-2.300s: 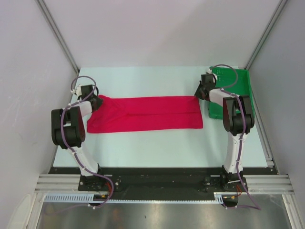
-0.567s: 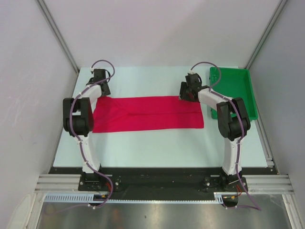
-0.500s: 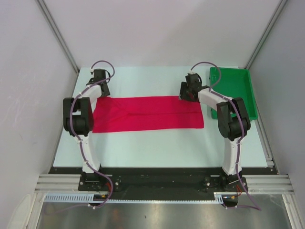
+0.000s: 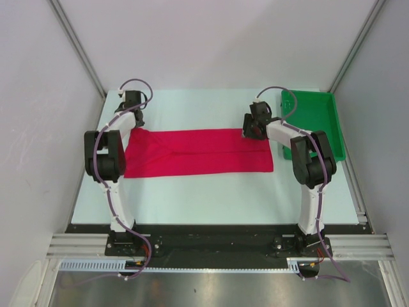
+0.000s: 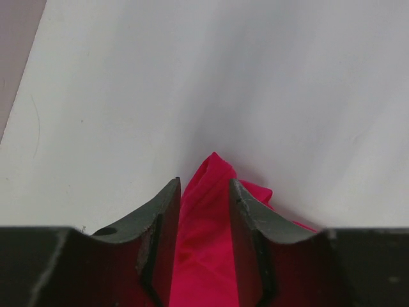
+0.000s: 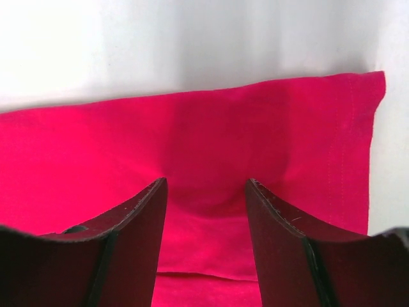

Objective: Roll the t-shirts
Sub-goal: Fold the T-shirt at the center of the board.

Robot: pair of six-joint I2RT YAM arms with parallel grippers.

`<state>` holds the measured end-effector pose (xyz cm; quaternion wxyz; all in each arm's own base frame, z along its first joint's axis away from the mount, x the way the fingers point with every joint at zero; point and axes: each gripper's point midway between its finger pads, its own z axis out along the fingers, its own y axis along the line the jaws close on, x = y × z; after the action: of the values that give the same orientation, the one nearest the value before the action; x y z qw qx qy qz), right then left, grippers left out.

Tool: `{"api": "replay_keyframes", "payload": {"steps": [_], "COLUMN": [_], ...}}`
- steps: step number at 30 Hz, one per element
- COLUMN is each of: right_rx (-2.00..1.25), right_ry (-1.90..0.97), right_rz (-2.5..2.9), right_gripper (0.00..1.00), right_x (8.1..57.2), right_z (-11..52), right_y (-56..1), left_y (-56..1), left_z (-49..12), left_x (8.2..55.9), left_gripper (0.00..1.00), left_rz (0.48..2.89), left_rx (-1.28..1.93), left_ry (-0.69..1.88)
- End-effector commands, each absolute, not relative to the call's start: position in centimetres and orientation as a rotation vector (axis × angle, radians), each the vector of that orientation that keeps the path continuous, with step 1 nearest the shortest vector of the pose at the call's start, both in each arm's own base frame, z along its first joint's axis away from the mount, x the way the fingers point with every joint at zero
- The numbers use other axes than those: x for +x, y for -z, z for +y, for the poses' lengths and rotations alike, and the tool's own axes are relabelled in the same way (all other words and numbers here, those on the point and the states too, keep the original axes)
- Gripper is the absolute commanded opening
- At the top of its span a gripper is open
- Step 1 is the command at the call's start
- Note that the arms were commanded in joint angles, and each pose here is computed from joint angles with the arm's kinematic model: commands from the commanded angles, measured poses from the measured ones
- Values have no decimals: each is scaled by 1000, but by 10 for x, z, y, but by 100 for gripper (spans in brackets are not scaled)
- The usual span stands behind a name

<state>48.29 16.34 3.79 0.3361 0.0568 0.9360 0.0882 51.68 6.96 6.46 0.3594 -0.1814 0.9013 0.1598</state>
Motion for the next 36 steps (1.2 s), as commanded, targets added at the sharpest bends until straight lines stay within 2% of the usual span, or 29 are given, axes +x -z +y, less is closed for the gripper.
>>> {"api": "replay_keyframes", "payload": {"steps": [1,3,6,13,16,17,20,22,31,36], "right_rx": [169,172,184,191,193,191,193,200,238,248], "right_ry": [-218,-217,-215,-219,-221,-222,-221,-220,-200,-198], "right_rz": [2431,2436,2438,2443,2447,2446,2453,2459,2472,2476], "right_gripper": [56,56,56,56,56,54,53,53,51,51], "right_x": [486,485,486,487,486,486,486,485,484,483], "right_z": [154,153,149,147,147,148,147,146,138,137], "right_y": [-39,-37,-36,-32,-30,-30,-27,-24,-18,-17], "left_y": [-76,-73,-70,-61,-60,-60,-61,-65,-95,-94], "left_z": [75,75,73,71,72,71,74,76,98,108], "left_x": [524,524,524,523,522,522,521,522,520,514], "left_gripper": [37,33,33,40,33,24,7,0,0,0], "left_rz": [2301,2307,2315,2346,2350,2350,2342,2329,2231,2217], "left_rx": [-472,-471,-471,-473,-483,-483,-505,-523,-657,-728], "left_ry": [-437,-432,-419,-404,-398,-397,-395,-385,-318,-255]}}
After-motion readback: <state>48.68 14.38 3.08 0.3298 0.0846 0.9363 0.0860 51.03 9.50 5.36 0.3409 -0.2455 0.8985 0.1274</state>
